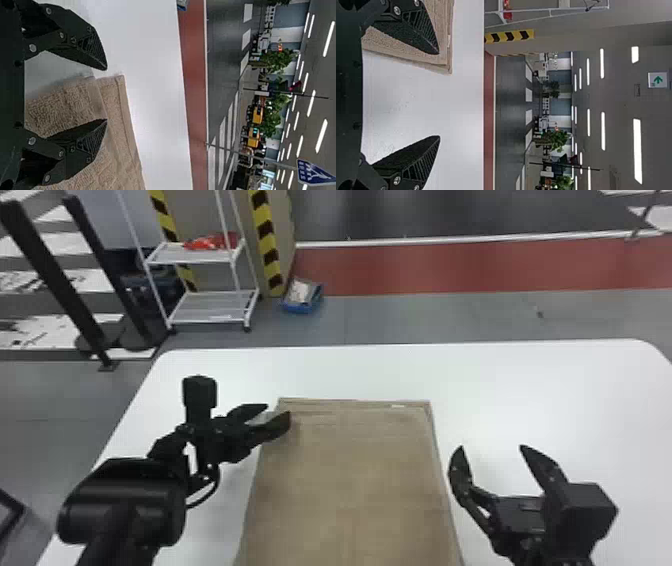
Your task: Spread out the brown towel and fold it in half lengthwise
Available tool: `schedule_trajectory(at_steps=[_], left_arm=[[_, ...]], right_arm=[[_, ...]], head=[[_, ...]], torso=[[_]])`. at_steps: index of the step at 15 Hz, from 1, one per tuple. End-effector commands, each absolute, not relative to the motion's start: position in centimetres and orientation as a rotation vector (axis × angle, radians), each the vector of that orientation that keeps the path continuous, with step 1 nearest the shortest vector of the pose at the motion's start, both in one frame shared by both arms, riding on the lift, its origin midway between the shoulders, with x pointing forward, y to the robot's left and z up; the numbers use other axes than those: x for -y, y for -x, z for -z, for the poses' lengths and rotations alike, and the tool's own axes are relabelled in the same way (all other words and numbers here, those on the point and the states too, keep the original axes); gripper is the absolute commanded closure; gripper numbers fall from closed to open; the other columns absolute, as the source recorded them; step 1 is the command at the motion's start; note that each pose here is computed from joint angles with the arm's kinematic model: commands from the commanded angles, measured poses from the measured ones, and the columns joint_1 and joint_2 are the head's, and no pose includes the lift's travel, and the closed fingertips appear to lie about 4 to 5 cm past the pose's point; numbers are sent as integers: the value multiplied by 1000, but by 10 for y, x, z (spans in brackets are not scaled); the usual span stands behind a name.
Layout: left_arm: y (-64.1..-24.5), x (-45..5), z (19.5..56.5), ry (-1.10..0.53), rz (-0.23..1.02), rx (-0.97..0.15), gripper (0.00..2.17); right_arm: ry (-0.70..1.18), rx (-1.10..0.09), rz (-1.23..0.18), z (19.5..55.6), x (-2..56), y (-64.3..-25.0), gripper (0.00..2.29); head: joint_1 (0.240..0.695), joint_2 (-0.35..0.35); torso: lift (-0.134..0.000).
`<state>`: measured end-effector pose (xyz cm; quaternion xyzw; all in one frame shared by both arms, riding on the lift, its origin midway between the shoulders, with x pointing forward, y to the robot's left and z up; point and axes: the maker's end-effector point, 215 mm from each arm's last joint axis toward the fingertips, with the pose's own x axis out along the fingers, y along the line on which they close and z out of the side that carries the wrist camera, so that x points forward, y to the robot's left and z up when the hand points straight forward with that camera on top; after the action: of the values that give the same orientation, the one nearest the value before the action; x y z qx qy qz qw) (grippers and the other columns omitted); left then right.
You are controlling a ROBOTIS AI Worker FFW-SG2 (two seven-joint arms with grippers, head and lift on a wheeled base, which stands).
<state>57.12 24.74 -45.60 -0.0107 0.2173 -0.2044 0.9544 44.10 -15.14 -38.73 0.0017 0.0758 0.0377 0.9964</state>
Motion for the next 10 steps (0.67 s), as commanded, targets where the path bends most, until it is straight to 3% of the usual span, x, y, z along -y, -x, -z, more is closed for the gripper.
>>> schedule_trajectory(at_steps=[1,10], left_arm=[[-571,-248,456,22,415,-441,667],[-560,-252,458,37,410,-452,701]], right_arm=[[-4,-153,-75,388,151,-441,134],[-3,-156,-78,391,150,-443,134]], head=[[695,105],[695,108]], torso=[[-125],[-125]])
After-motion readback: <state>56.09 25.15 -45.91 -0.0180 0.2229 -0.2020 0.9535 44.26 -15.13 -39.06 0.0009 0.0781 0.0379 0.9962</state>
